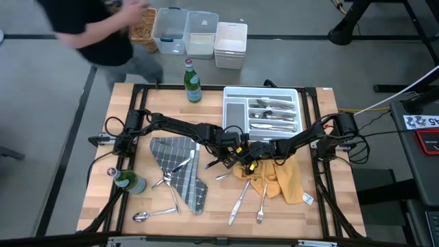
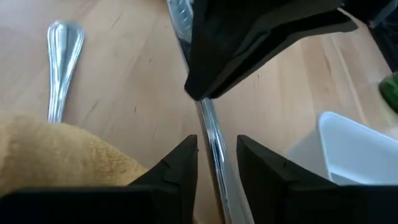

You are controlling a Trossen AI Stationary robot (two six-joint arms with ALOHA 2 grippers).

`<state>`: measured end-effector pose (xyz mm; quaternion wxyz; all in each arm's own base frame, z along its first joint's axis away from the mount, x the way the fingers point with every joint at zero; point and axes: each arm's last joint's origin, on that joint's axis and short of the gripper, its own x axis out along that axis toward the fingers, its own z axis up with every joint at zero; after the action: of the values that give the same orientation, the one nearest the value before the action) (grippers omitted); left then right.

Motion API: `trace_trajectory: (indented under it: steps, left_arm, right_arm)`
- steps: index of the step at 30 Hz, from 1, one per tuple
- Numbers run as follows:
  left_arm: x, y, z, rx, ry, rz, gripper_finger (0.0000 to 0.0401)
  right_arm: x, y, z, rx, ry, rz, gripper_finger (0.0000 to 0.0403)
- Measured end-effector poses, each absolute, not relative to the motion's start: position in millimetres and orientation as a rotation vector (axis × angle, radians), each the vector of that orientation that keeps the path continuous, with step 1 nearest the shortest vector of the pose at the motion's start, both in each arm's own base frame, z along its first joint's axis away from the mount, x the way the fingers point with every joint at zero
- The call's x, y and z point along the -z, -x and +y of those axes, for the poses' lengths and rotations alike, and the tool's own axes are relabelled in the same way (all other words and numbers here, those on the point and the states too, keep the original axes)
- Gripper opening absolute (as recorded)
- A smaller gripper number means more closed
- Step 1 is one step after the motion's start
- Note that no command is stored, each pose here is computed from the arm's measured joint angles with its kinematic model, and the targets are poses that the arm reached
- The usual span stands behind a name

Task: Sort silverware
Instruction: Put the silver knife into the cutlery tray

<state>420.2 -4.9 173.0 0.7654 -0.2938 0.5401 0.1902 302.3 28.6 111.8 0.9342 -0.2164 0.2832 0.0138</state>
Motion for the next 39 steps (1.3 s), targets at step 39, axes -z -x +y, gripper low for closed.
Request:
trace_trajectory:
  steps: [39]
  left_arm:
    - [-176, -428, -13, -0.356, 0.710, 1.101, 0.0043]
  right_arm:
    - [-108, -299, 26, 0.017, 0.558, 0.646, 0.0115]
